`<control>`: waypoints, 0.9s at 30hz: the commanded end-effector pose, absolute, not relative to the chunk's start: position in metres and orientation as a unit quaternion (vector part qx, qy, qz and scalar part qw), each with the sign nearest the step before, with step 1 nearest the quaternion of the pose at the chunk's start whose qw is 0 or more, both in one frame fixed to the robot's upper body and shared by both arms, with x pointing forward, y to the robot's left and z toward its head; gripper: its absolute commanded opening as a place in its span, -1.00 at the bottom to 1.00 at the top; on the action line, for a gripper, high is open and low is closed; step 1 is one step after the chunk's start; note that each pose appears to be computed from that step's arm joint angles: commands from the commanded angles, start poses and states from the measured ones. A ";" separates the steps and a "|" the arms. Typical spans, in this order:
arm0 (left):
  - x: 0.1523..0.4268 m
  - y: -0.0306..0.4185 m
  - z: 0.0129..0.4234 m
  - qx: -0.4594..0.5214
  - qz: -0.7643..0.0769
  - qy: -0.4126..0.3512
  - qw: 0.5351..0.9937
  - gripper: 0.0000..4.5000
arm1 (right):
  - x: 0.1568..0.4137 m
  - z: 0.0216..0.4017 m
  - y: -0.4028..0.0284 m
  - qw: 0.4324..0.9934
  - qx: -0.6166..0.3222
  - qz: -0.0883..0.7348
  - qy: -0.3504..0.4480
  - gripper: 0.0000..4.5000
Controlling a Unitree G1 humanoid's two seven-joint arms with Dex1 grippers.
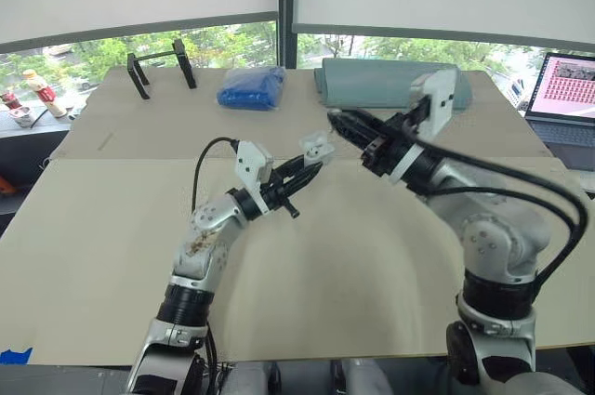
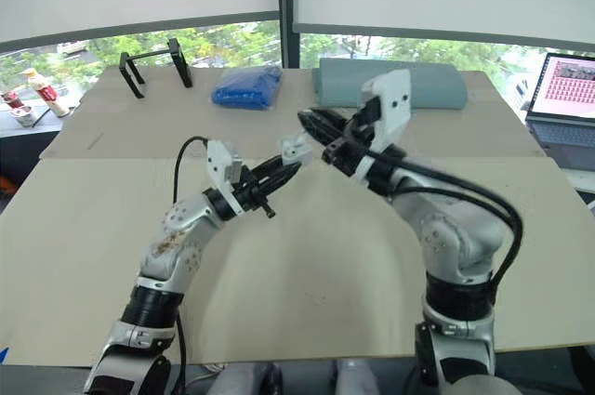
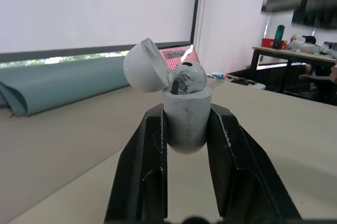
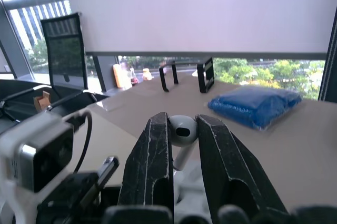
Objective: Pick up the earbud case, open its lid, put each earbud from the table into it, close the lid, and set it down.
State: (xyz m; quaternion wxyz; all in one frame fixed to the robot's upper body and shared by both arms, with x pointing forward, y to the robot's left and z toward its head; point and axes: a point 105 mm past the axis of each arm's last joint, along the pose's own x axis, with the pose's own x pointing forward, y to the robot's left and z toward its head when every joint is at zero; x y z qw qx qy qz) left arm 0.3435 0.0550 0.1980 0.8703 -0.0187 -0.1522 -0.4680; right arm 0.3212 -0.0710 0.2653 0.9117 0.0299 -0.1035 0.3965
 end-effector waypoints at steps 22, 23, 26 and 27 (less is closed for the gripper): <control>0.338 0.045 0.217 -0.018 -0.504 -0.182 0.844 -0.75 | 0.330 0.246 -0.083 0.936 -0.043 0.335 -0.101 -0.85; 0.338 0.045 0.217 -0.018 -0.504 -0.182 0.844 -0.75 | 0.330 0.245 -0.083 0.936 -0.043 0.336 -0.100 -0.85; 0.338 0.045 0.218 -0.018 -0.504 -0.182 0.844 -0.75 | 0.329 0.244 -0.082 0.935 -0.037 0.338 -0.098 -0.24; 0.338 0.045 0.217 -0.018 -0.505 -0.181 0.844 -0.75 | 0.327 0.245 -0.082 0.934 -0.027 0.342 -0.097 -0.06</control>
